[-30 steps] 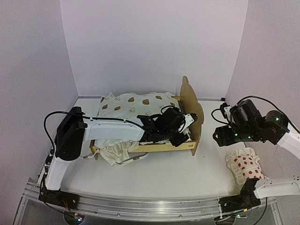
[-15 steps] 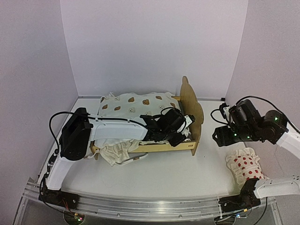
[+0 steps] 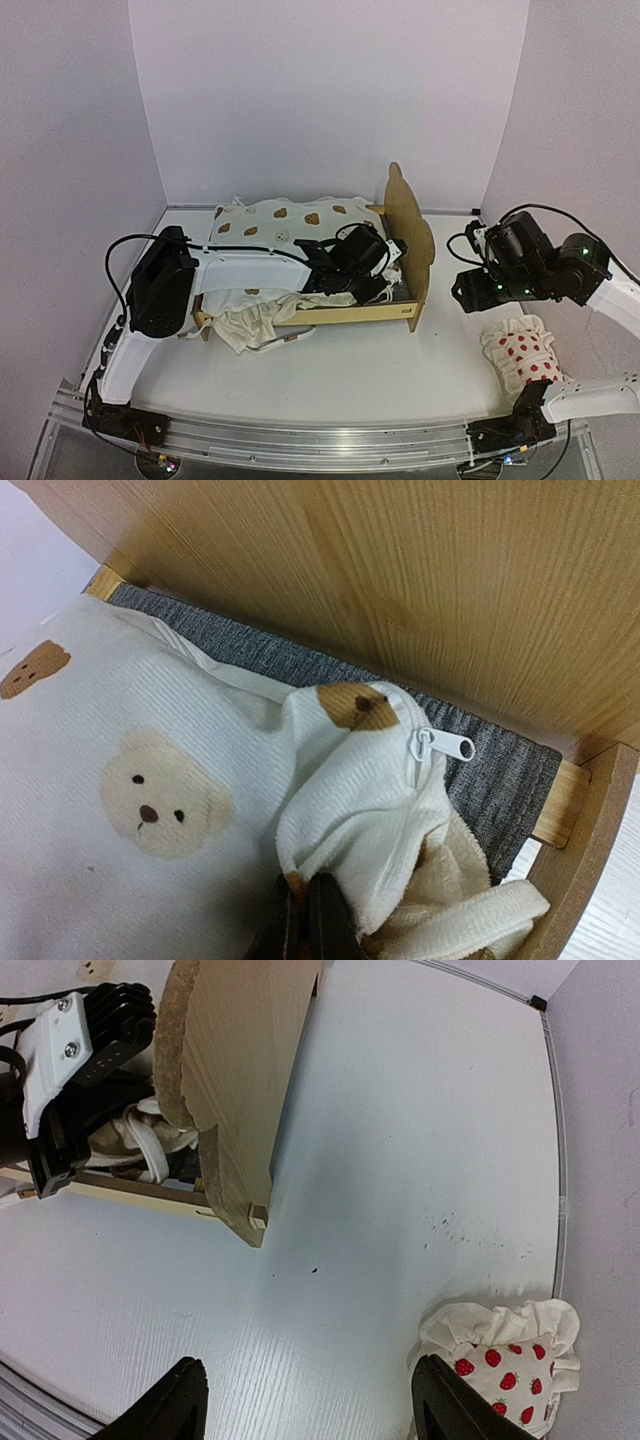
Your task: Set up the pet bed
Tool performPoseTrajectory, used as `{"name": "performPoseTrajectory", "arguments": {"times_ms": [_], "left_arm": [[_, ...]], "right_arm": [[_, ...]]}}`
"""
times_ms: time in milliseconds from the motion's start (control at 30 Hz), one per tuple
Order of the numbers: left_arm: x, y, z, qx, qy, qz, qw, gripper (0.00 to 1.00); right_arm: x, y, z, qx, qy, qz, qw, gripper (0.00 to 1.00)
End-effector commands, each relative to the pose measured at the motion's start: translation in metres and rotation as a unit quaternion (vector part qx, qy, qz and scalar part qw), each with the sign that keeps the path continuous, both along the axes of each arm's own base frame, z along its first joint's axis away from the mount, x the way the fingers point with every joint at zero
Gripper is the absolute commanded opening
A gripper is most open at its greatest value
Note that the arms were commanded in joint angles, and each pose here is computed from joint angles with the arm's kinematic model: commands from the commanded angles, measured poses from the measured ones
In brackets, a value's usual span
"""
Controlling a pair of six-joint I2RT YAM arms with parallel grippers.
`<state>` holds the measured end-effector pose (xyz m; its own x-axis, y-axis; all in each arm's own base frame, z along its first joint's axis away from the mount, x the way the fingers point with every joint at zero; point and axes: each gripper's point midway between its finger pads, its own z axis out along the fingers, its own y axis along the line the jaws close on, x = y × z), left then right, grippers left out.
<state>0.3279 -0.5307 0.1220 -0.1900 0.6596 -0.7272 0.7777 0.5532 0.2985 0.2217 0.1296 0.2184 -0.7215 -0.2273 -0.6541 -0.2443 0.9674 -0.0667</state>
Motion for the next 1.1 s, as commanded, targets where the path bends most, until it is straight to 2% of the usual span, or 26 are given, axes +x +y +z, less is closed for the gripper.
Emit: {"name": "performPoseTrajectory", "arguments": {"times_ms": [0,200,333,700,933,1067], "left_arm": [[0.001,0.001,0.075,-0.079,-0.023,0.004,0.997,0.0],[0.002,0.018,0.135,-0.13,-0.057,0.03,0.989,0.0],[0.002,0.033,0.164,-0.151,-0.076,0.046,0.984,0.0],[0.007,0.083,0.217,-0.197,-0.121,0.096,0.968,0.0],[0.007,0.111,0.243,-0.224,-0.136,0.114,0.958,0.0],[0.009,0.123,0.25,-0.231,-0.138,0.121,0.956,0.0]], "right_arm": [[0.006,0.014,0.032,0.029,-0.024,0.022,0.999,0.71],[0.012,0.051,0.079,0.104,-0.047,0.08,0.99,0.68],[0.014,0.089,0.088,0.143,-0.02,0.139,0.98,0.65],[0.03,0.158,0.057,0.178,0.043,0.218,0.959,0.46],[0.058,0.19,0.031,0.179,0.02,0.245,0.952,0.36],[0.079,0.203,0.015,0.159,-0.002,0.253,0.954,0.35]]}}
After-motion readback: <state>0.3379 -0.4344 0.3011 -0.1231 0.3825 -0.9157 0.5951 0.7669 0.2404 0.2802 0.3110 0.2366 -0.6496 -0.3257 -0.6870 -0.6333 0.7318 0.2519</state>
